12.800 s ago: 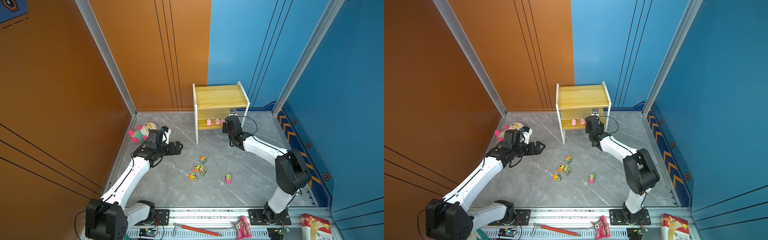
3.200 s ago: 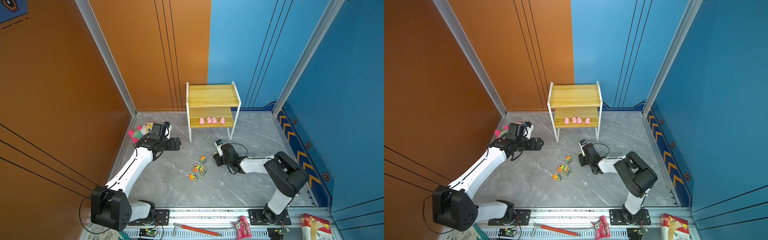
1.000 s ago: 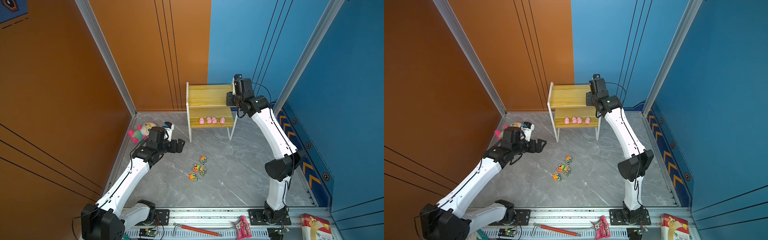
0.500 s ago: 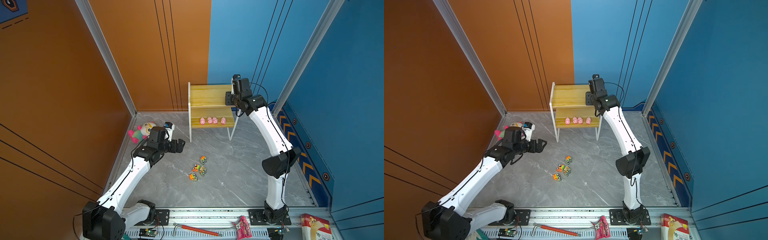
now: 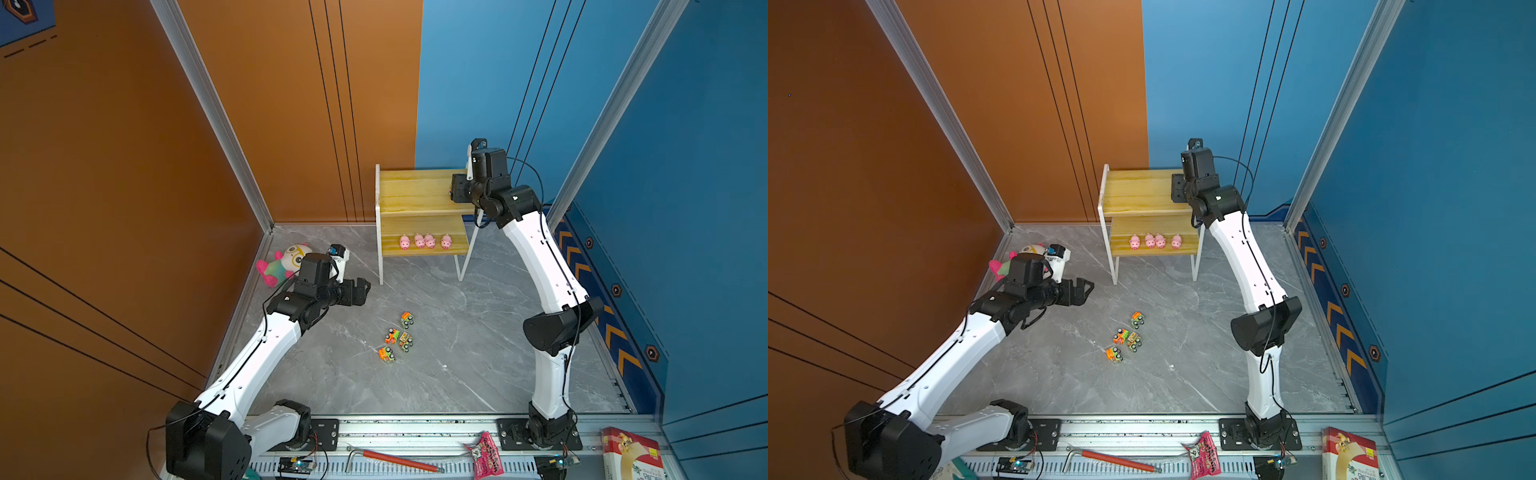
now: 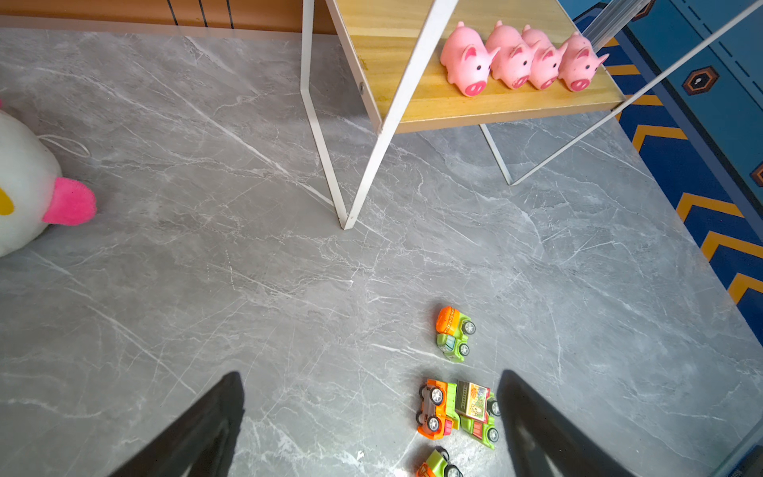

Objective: Organize plastic toys on shelves
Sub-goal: Place the plastic toy on the shelf, then pick up the plastic toy from the center of the table.

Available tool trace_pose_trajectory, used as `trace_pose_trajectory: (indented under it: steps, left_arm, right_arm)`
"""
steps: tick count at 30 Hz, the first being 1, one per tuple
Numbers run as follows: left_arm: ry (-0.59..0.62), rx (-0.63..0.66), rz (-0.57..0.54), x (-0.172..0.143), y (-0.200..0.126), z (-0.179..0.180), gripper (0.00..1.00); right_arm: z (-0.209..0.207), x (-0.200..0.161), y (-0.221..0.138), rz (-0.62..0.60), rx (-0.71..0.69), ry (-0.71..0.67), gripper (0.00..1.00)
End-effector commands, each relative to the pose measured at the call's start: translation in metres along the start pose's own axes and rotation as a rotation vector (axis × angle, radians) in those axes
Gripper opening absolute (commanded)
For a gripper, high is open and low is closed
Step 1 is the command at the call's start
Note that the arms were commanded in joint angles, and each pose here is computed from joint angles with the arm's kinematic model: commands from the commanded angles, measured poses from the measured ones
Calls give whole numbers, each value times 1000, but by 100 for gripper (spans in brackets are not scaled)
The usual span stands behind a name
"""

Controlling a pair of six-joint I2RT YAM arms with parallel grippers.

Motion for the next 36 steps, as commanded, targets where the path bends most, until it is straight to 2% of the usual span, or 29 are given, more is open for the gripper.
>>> trace_pose_trajectory:
  steps: [1,10,15,23,25,28,31,36]
  left_arm:
    - [3,-6,10,-2,3,2,96]
    - [-11,41,27,-4,8,9,96]
    - [-24,85,44,-4,10,17,96]
    - [-41,116,57,-5,13,22,96]
    - [-44,120,59,-5,13,23,96]
    - [-51,131,62,-4,14,26,96]
    - [-58,146,63,-4,13,30,96]
    - [-61,159,68,-4,14,33,96]
  right_arm:
    - [-3,14,-22,-44,14,-1,62]
    - [19,16,-65,-82,60,-94,62]
    - [34,-12,-98,-86,86,-116,62]
    - [58,-130,-128,35,218,-91,62]
    - [79,-166,-136,81,312,-114,63]
    - [97,-211,-133,191,395,-115,62]
    - [114,-253,-127,286,400,-166,62]
    - [143,-301,-109,413,430,-199,60]
Point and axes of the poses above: each gripper's point midway between its finger pads, its own y axis out along the fingers, its own z axis along the line the jaws close on, x = y × z, the point moved 6 cm from there along -y, back along the fingers, and after that the axes turned 7 degrees about -y, right-handed, at the moved point
